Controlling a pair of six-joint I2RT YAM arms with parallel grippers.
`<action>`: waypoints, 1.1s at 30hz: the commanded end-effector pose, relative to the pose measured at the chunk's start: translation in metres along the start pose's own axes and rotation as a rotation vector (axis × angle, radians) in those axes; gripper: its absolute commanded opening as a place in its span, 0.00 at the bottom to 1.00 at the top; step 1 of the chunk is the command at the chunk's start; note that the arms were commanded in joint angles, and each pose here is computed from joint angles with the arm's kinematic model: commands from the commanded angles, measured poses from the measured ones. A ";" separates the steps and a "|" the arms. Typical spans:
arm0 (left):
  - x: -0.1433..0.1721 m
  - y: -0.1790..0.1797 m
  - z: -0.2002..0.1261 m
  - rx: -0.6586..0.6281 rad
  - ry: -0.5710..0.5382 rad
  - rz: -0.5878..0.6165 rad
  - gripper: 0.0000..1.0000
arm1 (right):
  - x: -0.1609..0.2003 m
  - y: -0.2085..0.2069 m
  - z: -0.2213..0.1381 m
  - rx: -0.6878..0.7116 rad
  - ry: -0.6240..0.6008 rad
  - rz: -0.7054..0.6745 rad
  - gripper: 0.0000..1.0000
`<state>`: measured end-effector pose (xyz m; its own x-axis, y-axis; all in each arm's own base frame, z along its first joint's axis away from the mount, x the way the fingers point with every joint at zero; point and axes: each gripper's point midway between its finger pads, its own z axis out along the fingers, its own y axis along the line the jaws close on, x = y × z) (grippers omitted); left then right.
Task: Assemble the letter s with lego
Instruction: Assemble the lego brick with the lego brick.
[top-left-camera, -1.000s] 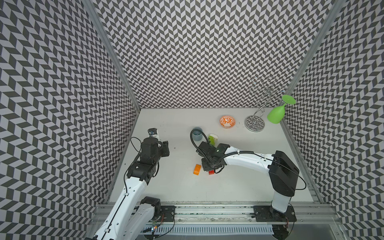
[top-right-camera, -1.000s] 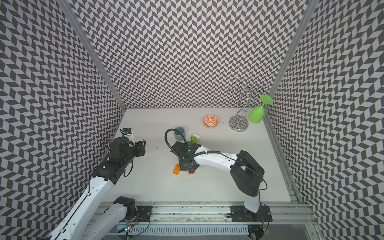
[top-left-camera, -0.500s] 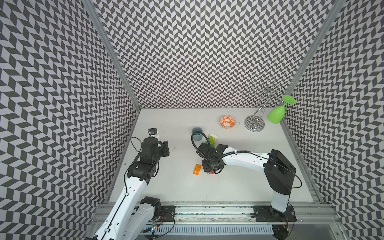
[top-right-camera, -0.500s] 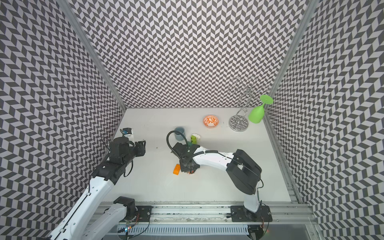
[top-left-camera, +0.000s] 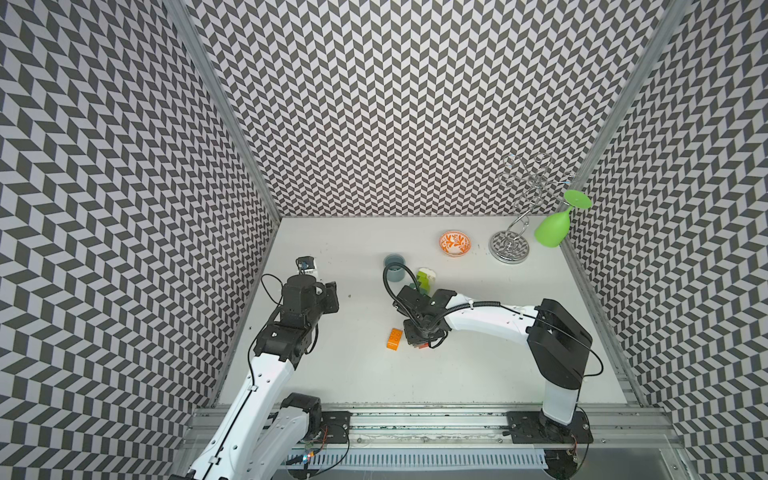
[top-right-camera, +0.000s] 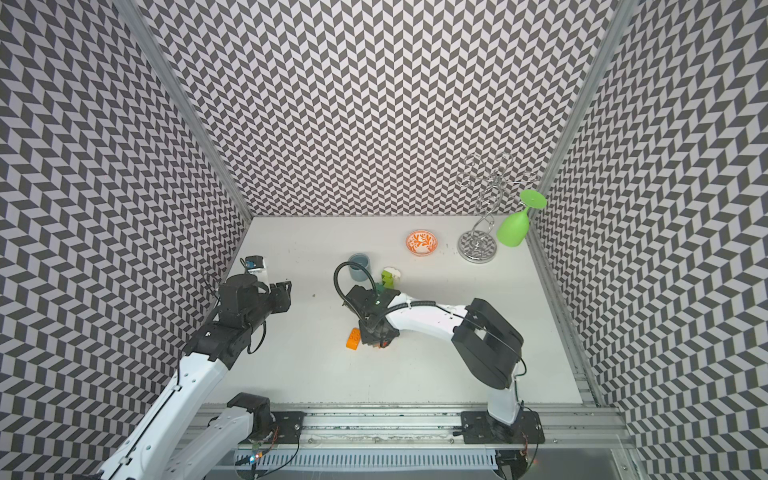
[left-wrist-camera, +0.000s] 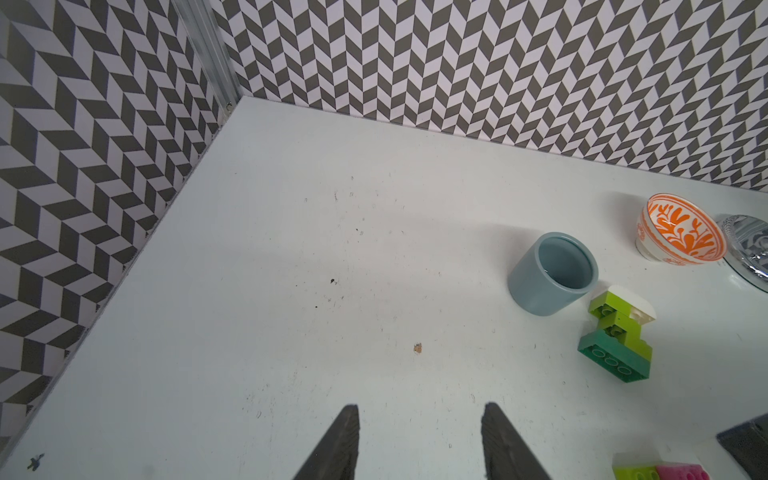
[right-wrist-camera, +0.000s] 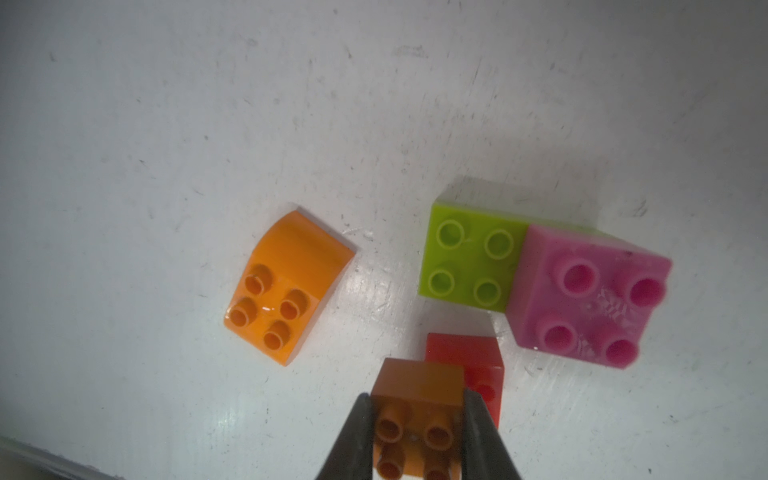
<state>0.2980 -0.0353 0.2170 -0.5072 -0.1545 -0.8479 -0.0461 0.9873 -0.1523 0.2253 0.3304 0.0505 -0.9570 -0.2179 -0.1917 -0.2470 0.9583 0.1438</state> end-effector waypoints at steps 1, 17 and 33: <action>-0.005 -0.001 -0.001 0.007 -0.019 0.006 0.49 | 0.011 -0.009 0.017 0.024 0.045 0.017 0.00; -0.006 0.000 -0.002 0.004 -0.024 0.004 0.49 | 0.022 -0.025 0.045 0.063 0.111 0.012 0.00; -0.009 0.002 -0.006 0.000 -0.044 0.000 0.50 | 0.022 -0.021 0.041 0.019 0.128 0.038 0.00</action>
<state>0.2970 -0.0330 0.2196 -0.4981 -0.1592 -0.8524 -0.0517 0.9867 -0.1541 0.2280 0.3303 0.0470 -0.9659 -0.2078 -0.1545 -0.2366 0.9507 0.2004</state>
